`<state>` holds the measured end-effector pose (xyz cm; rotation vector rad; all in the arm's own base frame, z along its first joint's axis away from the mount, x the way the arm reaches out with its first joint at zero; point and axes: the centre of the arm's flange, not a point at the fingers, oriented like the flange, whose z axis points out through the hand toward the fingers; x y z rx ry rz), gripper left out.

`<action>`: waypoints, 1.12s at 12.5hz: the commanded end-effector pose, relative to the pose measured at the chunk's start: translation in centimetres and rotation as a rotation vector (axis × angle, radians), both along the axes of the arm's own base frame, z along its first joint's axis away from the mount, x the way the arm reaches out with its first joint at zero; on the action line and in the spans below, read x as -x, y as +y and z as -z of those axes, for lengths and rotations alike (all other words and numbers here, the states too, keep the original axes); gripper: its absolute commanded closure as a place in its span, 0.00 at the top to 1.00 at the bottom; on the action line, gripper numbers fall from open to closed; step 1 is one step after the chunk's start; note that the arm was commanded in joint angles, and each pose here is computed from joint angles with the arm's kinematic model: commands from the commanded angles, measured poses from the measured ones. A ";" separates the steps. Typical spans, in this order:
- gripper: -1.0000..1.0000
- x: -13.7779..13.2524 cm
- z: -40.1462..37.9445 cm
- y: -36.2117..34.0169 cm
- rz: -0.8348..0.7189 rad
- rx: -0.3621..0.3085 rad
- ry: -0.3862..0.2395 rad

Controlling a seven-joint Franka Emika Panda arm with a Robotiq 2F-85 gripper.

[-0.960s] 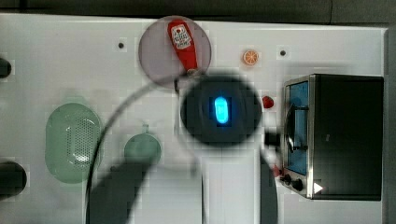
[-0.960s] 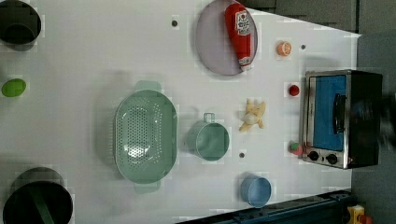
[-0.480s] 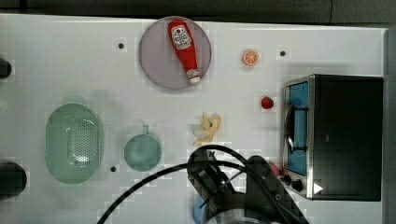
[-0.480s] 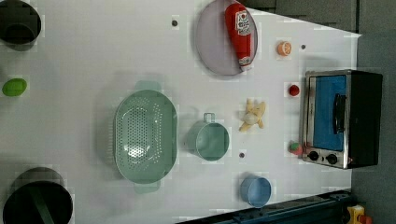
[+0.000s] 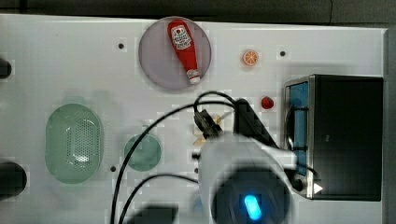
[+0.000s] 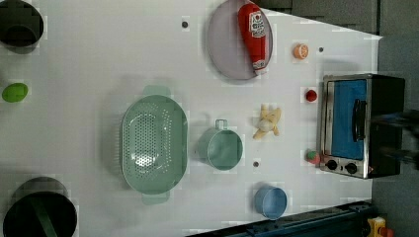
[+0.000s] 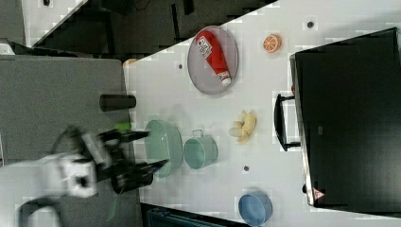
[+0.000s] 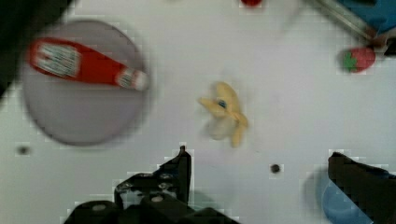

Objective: Pick banana from table and place on oven.

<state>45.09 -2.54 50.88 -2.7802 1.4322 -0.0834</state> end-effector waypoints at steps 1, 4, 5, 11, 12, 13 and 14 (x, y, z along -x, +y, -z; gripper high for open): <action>1.00 -1.1 7.6 -0.4 0.037 0.000 0.068; 1.00 -2.4 14.9 -0.7 0.040 0.002 0.074; 1.00 -2.6 17.1 -0.9 0.042 0.003 0.072; 1.00 -3.2 28.1 -1.9 0.056 0.013 0.089; 1.00 -3.1 29.6 -2.0 0.056 0.015 0.087; 1.00 -3.0 31.2 -2.0 0.055 0.016 0.086; 1.00 -2.8 32.5 -2.0 0.054 0.018 0.081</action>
